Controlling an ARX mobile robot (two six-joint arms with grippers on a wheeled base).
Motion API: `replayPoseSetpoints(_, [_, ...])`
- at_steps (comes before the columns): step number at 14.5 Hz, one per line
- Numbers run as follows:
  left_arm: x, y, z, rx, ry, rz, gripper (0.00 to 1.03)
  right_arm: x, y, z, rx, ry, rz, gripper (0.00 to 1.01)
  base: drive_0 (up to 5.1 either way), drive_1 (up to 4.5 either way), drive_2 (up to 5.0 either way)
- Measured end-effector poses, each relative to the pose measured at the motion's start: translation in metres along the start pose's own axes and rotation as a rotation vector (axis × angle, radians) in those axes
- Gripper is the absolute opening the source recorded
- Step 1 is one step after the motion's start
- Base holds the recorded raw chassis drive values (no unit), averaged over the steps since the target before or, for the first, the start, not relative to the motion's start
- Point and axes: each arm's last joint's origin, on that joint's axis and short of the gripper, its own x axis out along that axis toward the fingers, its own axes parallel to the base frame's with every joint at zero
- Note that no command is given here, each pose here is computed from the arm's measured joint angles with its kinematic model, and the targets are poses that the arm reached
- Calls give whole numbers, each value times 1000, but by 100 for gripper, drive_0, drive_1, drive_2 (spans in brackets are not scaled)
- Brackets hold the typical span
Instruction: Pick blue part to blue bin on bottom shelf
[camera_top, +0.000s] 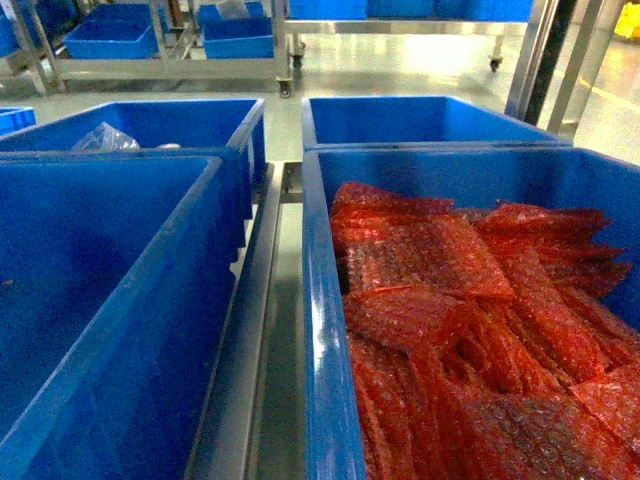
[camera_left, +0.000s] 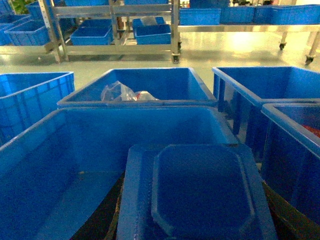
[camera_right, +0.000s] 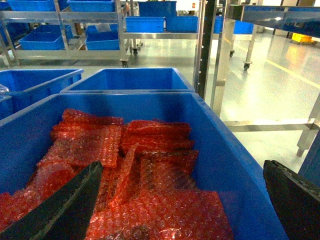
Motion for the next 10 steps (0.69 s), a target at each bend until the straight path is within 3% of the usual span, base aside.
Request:
replayPoseSetpoints(2, [0,0,0,0,0,0,44,0,0,0,0,0,0,98,0,0,0])
replayPoseSetpoints(3, [0,-1,-1,53,78,88,44,0,0,0,0,0,0,98,0,0,0])
replayPoseSetpoints(4, [3,1,1,84,106,188,44,0,0,0,0,-1,1,98,0,0,0])
replayPoseSetpoints(5, [6,6,4,77,96,249,44,0,0,0,0,0,0,98,0,0,0])
replayPoseSetpoints(7, [26,13,15,48,69,285,44,0,0,0,0,0,0,98,0,0,0])
replayPoseSetpoints(9, [67,23,15,55,69,299,44,0,0,0,0,0,0,98,0,0,0])
replayPoseSetpoints(10, [73,23,15,64,90,287,56,0,0,0,0,0,0,98,0,0,0])
